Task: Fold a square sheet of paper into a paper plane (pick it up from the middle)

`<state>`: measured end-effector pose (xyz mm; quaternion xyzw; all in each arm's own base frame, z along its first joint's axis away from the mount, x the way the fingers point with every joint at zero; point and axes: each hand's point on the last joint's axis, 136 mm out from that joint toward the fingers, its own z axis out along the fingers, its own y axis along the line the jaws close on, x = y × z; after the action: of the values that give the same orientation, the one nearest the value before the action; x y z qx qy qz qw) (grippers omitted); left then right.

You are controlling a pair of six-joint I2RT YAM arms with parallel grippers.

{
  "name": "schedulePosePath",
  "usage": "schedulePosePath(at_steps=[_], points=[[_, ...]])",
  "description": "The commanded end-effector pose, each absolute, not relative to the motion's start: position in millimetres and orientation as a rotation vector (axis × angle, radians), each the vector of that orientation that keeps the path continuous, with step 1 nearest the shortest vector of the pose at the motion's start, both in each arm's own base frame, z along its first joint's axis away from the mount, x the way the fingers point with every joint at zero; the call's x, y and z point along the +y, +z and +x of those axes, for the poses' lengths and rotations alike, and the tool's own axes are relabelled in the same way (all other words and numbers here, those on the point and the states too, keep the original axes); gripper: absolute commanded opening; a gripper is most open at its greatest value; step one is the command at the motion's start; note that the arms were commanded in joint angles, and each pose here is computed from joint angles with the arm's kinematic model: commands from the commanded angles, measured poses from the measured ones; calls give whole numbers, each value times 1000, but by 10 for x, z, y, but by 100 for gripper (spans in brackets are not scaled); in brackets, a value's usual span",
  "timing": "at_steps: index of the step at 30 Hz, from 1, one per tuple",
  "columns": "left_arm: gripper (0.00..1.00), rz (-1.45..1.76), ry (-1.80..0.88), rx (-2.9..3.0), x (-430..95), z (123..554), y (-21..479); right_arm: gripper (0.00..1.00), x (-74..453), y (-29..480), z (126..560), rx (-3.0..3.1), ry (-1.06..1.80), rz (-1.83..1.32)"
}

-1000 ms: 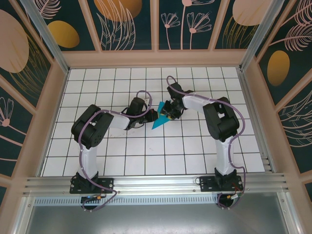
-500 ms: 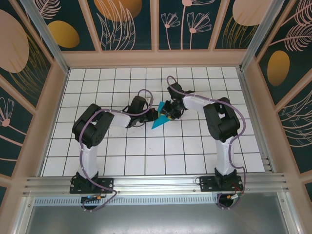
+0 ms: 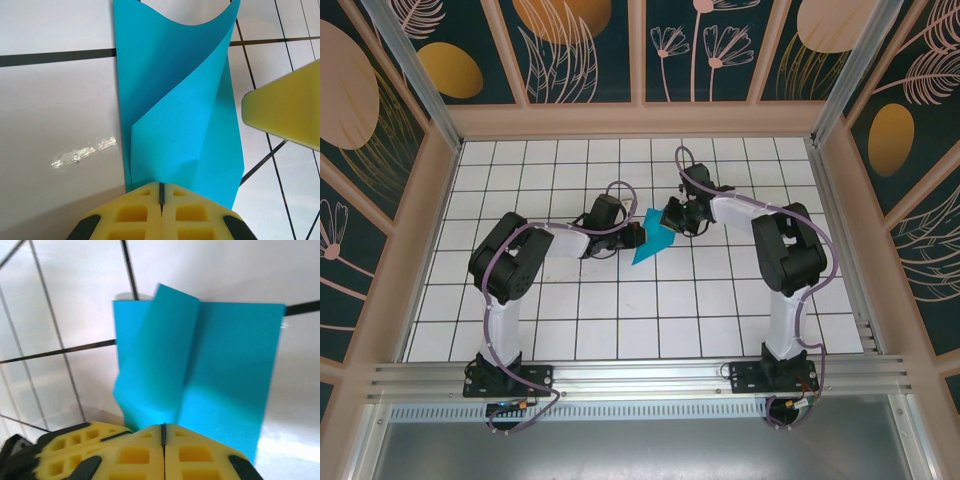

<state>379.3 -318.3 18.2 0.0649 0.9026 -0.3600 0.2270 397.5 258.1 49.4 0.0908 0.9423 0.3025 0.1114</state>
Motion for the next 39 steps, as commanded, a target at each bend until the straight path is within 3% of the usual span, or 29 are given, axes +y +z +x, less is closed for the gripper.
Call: schedulePosePath(at_steps=[1, 20, 31, 39], points=[[0, 160, -912, 2622, -3027, 3643, -141, 3, 2772, 614, 3925, 2708, 1033, 74], [0, 143, -942, 2609, -3062, 3668, -56, 0, 2690, 39, 3825, 2840, 945, 130], [11, 76, -1068, 2372, -3193, 3920, 930, 0, 2468, -245, 3700, 2906, 820, 289], [11, 18, -1187, 2398, -3281, 3721, 913, 1, 2456, -280, 3678, 2918, 808, 314]])
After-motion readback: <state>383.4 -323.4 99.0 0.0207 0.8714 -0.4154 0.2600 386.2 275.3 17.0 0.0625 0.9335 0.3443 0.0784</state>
